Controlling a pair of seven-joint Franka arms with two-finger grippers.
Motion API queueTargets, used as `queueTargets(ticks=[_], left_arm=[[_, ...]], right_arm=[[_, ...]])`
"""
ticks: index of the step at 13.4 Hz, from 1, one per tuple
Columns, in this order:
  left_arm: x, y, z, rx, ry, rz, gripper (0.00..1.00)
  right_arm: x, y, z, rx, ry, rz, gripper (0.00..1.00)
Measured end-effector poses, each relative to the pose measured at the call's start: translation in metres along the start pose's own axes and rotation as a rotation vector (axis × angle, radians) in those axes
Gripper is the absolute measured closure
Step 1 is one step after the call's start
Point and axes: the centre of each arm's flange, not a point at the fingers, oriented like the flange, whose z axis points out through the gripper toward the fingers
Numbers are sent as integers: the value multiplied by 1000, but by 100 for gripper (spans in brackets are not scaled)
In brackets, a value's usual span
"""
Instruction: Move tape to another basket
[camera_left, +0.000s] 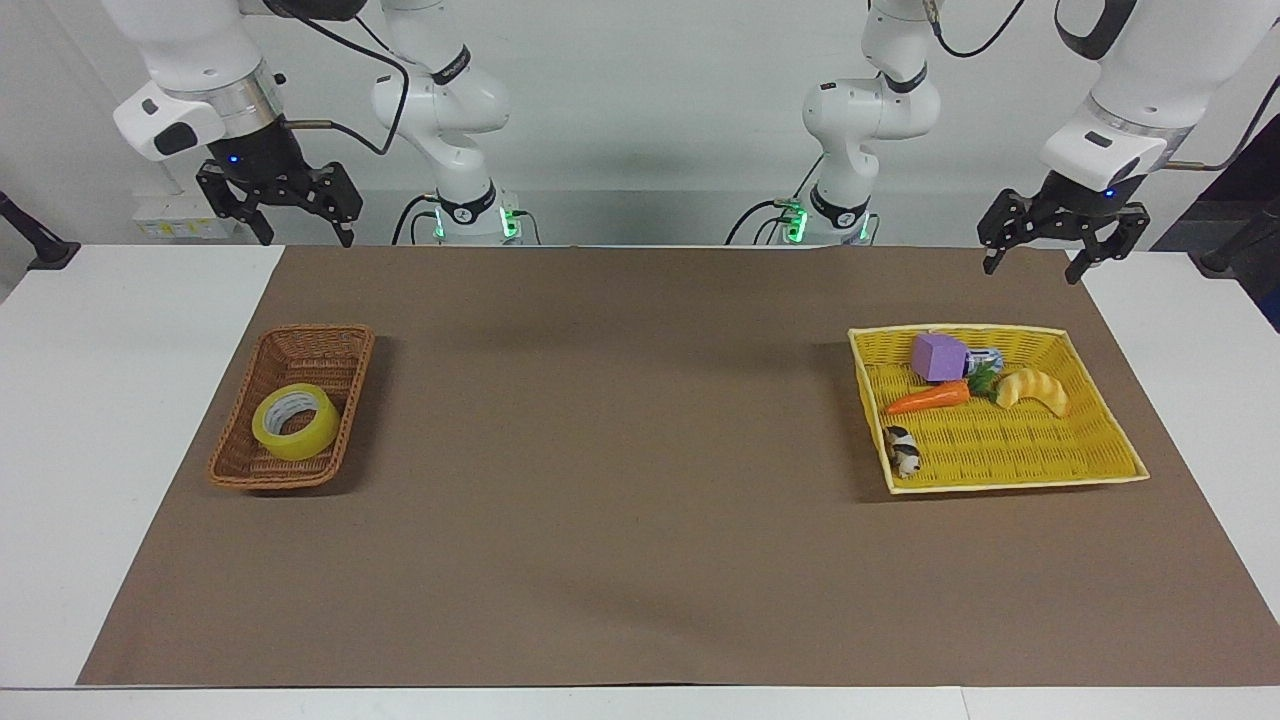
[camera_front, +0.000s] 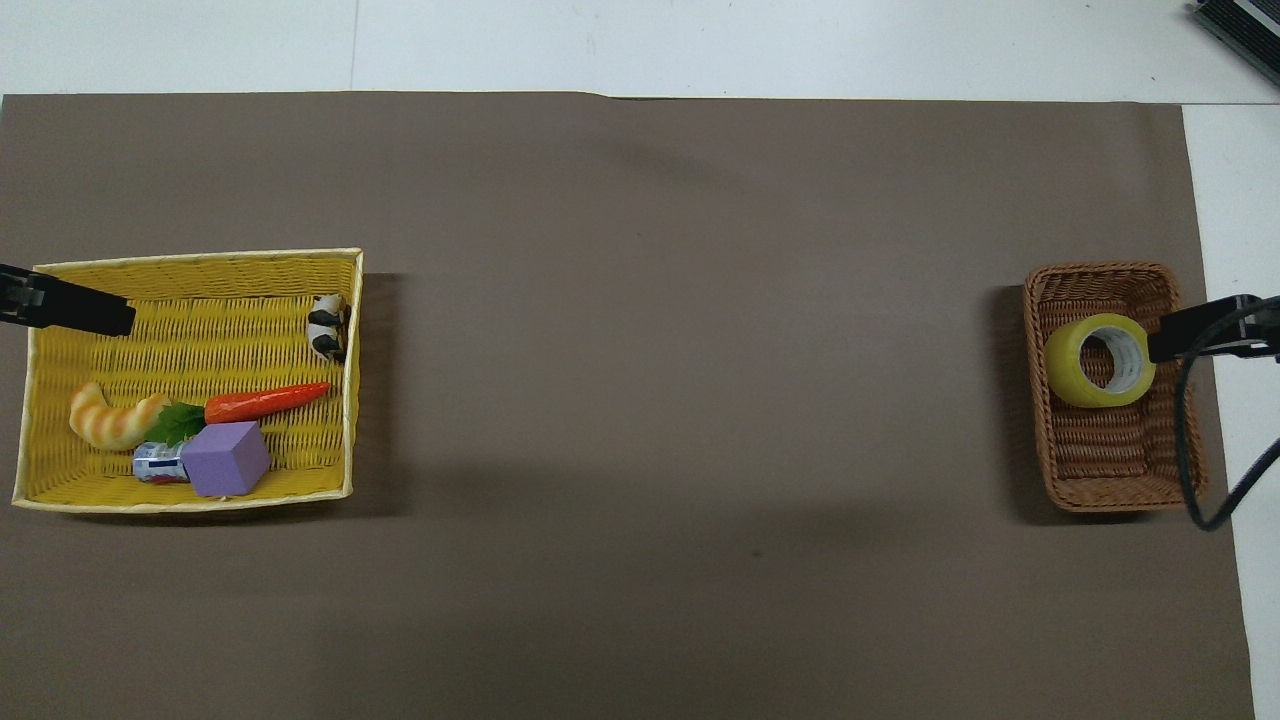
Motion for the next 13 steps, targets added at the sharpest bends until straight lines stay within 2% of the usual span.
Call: queueTargets(ticks=[13], left_arm=[[0,0,0,0,0,0,0]], right_arm=[[0,4,1,0,-3,-12,0]])
